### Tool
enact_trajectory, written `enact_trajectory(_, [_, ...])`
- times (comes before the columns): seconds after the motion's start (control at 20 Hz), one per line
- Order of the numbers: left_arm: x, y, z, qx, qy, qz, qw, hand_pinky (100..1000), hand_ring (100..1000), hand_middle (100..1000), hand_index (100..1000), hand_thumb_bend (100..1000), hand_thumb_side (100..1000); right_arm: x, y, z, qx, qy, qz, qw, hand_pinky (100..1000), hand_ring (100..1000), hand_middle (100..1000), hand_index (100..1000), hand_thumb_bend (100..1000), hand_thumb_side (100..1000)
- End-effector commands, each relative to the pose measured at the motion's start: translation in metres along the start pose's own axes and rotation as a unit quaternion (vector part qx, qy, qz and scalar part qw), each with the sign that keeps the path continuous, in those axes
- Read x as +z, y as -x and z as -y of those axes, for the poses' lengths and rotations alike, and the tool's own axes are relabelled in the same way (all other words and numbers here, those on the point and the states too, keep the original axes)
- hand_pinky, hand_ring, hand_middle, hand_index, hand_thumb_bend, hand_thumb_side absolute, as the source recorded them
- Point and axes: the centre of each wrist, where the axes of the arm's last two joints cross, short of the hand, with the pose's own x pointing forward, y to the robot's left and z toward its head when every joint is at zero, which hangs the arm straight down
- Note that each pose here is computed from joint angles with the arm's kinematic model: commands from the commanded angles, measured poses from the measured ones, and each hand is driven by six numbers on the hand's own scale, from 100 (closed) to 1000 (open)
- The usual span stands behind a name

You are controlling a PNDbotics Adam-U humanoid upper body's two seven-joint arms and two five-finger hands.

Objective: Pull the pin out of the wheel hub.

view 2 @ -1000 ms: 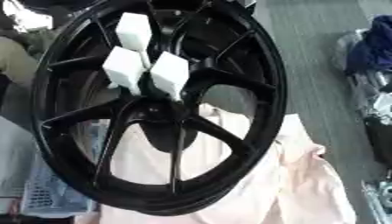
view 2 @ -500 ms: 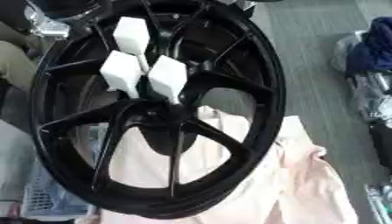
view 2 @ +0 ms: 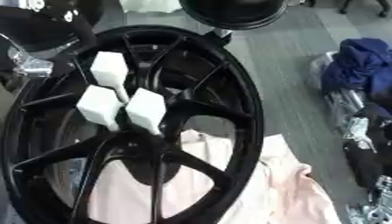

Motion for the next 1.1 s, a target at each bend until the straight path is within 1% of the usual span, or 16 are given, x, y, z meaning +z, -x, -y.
enact_trajectory(0.05, [0.007,-0.006,-0.012,-0.012,-0.010,-0.002,1.000,924,852,798,832,230,448,-0.003,-0.003,0.000,-0.007,-0.001,0.006,1.000,587,751,672,796,100,357])
enact_trajectory(0.15, [0.006,-0.007,-0.012,-0.014,-0.008,-0.002,1.000,930,866,811,840,250,475,-0.003,-0.003,-0.001,-0.009,-0.001,0.005,1.000,587,751,671,796,100,359])
enact_trajectory(0.2, [0.005,-0.008,-0.011,-0.015,-0.007,-0.002,1.000,935,874,818,847,277,481,-0.004,-0.004,-0.001,-0.010,-0.001,0.005,1.000,587,751,671,796,100,361])
enact_trajectory(0.3, [0.004,-0.009,-0.011,-0.018,-0.007,-0.005,1.000,936,879,822,857,288,500,-0.004,-0.004,-0.002,-0.012,-0.001,0.004,1.000,587,751,671,796,100,362])
enact_trajectory(0.5, [0.001,-0.007,-0.010,-0.014,-0.013,-0.016,1.000,939,892,831,869,309,507,-0.004,-0.004,-0.003,-0.016,-0.002,0.003,1.000,587,750,671,796,100,366])
enact_trajectory(0.65, [-0.002,-0.006,-0.009,-0.012,-0.020,-0.024,0.999,939,894,832,868,301,503,-0.004,-0.004,-0.004,-0.019,0.000,0.002,1.000,587,750,671,796,100,369])
enact_trajectory(0.85, [-0.005,-0.004,-0.008,-0.006,-0.021,-0.031,0.999,936,894,833,871,293,520,-0.004,-0.005,-0.006,-0.022,0.000,0.001,1.000,587,750,671,796,100,372])
enact_trajectory(1.1, [-0.011,-0.003,-0.006,-0.003,-0.013,-0.042,0.999,932,895,833,870,316,525,-0.005,-0.005,-0.007,-0.025,0.000,0.002,1.000,587,750,671,796,100,375])
